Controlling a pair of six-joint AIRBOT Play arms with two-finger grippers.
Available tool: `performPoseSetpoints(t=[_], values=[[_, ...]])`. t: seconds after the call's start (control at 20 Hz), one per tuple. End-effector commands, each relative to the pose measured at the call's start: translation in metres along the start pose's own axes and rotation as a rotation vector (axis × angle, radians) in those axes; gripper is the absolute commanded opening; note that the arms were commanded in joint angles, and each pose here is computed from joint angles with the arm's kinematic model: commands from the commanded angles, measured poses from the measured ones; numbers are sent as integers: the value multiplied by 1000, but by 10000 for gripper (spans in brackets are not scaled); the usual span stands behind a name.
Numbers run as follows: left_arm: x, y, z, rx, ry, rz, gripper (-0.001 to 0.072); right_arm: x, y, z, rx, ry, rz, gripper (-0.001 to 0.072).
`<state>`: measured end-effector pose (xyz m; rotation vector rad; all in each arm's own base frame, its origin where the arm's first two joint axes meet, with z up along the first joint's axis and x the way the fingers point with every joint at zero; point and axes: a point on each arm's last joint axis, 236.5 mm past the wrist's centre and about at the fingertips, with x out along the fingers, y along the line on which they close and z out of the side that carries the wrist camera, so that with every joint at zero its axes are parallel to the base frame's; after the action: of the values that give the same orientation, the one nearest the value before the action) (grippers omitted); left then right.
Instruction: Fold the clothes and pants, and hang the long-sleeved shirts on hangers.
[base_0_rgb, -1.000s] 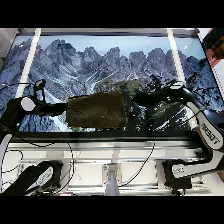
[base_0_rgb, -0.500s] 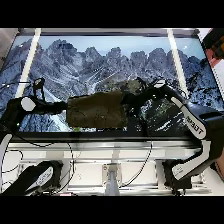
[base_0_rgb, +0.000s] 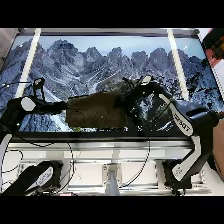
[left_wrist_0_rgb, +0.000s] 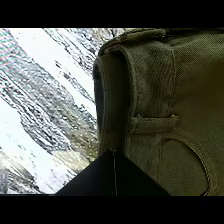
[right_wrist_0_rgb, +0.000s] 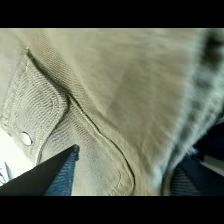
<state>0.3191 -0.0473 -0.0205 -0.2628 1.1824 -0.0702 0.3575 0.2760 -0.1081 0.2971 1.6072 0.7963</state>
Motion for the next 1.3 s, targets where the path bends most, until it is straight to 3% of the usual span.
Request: performPoseSetpoints(t=[0.0,0.15,0.25,0.3,0.5,0.7,1.0,1.25], values=[[0,0,0,0,-2,0,40,7,24,12,-115,-27,1,535],[0,0,0,0,-1,0,40,13,28,29,-164,-96,-33,317],[0,0,0,0,-1,0,40,13,28,35,-176,-122,-42,104],[0,0,0,0,-1,0,40,12,28,35,-175,-123,-42,34],[0,0,0,1,-2,1,40,-15,29,47,-225,-170,-60,33],[0,0,0,0,-1,0,40,-95,29,80,-271,-332,-150,33],[0,0,0,1,-2,1,40,-247,-18,86,-102,-582,-347,33],[0,2,0,7,-2,10,40,-361,-83,39,88,-687,-563,33]])
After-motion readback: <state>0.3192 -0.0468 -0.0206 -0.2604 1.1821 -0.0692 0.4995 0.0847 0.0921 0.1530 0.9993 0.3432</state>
